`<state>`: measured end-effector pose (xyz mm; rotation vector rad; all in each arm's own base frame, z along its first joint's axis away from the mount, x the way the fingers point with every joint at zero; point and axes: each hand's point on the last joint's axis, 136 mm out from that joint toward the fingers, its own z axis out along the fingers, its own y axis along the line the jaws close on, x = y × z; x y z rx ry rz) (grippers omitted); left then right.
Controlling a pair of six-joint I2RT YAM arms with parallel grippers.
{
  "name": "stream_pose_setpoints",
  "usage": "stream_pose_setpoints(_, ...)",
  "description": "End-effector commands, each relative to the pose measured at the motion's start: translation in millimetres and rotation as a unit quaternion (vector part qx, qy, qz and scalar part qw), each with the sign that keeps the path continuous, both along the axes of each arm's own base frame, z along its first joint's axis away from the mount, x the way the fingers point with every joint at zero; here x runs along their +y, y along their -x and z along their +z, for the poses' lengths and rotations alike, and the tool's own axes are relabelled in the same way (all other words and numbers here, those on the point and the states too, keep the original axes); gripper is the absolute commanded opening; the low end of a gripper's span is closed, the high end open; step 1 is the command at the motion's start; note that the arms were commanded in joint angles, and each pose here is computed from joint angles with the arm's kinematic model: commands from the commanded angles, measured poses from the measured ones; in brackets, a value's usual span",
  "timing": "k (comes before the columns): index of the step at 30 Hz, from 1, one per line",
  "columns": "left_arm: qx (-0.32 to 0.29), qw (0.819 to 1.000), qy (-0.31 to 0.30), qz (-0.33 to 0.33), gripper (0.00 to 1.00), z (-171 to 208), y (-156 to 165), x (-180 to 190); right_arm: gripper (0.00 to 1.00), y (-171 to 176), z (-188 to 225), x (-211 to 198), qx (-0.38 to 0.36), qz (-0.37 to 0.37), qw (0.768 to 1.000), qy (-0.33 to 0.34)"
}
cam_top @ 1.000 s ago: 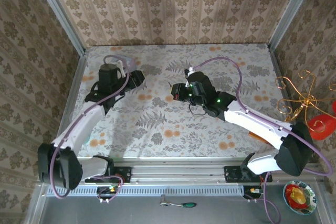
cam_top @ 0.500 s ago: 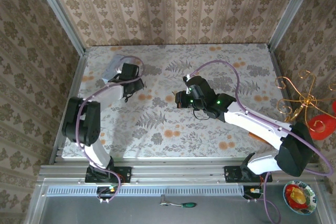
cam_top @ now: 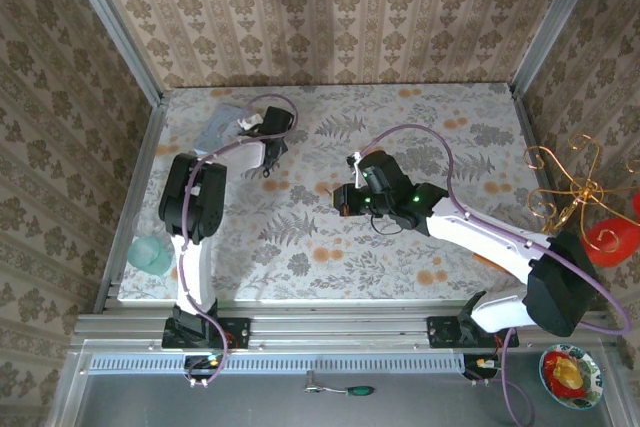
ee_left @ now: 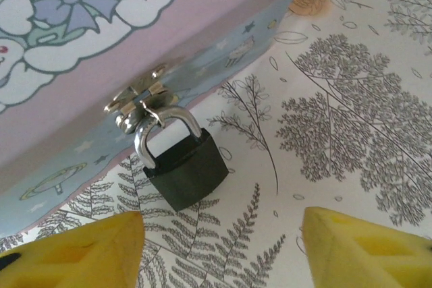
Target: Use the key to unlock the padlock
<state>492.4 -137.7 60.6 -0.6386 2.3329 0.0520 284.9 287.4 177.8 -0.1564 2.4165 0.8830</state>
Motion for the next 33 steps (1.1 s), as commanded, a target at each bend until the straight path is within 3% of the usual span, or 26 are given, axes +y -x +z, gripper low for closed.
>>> stream_pose_setpoints(1,0.012,0.998,-0.025,0.059,0.73,-5,-2,19,0.00,3,8,0,0.002,0.004,1.000,-0.027)
stream_pose_setpoints(17,0.044,0.991,-0.034,0.125,0.69,-20,-19,42,0.00,9,-9,-15,0.031,-0.006,0.999,-0.035)
stream_pose_setpoints(33,0.065,0.989,-0.015,0.128,0.47,-39,-25,61,0.00,6,-1,-17,0.028,-0.014,0.999,-0.043)
